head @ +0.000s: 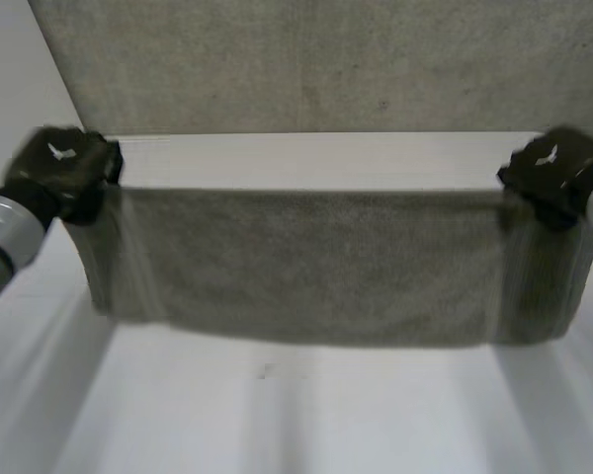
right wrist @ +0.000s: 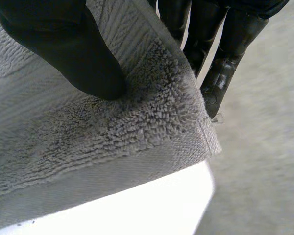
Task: Fold the towel.
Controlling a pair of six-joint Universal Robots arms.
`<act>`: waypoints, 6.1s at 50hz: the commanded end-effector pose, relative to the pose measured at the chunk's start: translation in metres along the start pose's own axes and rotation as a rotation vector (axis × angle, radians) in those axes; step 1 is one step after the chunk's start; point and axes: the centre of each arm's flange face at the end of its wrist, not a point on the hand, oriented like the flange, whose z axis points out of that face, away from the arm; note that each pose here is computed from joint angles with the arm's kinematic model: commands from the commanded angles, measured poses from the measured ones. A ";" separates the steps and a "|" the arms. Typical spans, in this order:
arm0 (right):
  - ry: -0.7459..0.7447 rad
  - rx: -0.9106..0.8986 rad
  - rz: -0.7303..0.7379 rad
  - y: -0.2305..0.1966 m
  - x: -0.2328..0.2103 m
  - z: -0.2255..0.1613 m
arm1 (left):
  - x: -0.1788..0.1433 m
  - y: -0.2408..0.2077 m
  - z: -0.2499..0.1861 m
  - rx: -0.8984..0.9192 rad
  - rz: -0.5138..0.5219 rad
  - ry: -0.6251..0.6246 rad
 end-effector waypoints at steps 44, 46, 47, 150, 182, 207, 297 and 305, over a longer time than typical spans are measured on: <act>0.040 0.190 -0.063 0.016 -0.092 0.064 | 0.052 0.092 0.031 -0.052 0.025 -0.037; -0.048 0.167 -0.100 0.024 -0.109 0.047 | 0.049 0.092 0.018 -0.075 0.060 -0.031; -0.048 0.167 -0.100 0.024 -0.109 0.047 | 0.048 0.092 0.004 -0.111 0.093 -0.021; -0.047 -0.078 0.667 0.082 -0.079 0.049 | 0.030 0.037 0.045 0.018 -0.210 0.007; 0.420 -0.173 0.427 0.168 0.045 0.068 | 0.035 0.045 0.039 -0.009 -0.219 0.021; 0.090 0.575 0.102 -0.109 -0.112 0.058 | 0.038 0.043 0.032 -0.010 -0.219 0.027; -0.285 0.473 0.152 -0.088 -0.240 0.027 | 0.098 0.014 0.026 0.036 -0.173 0.028; -0.112 0.426 0.625 -0.076 -0.129 0.030 | 0.138 0.008 0.039 0.074 -0.185 0.119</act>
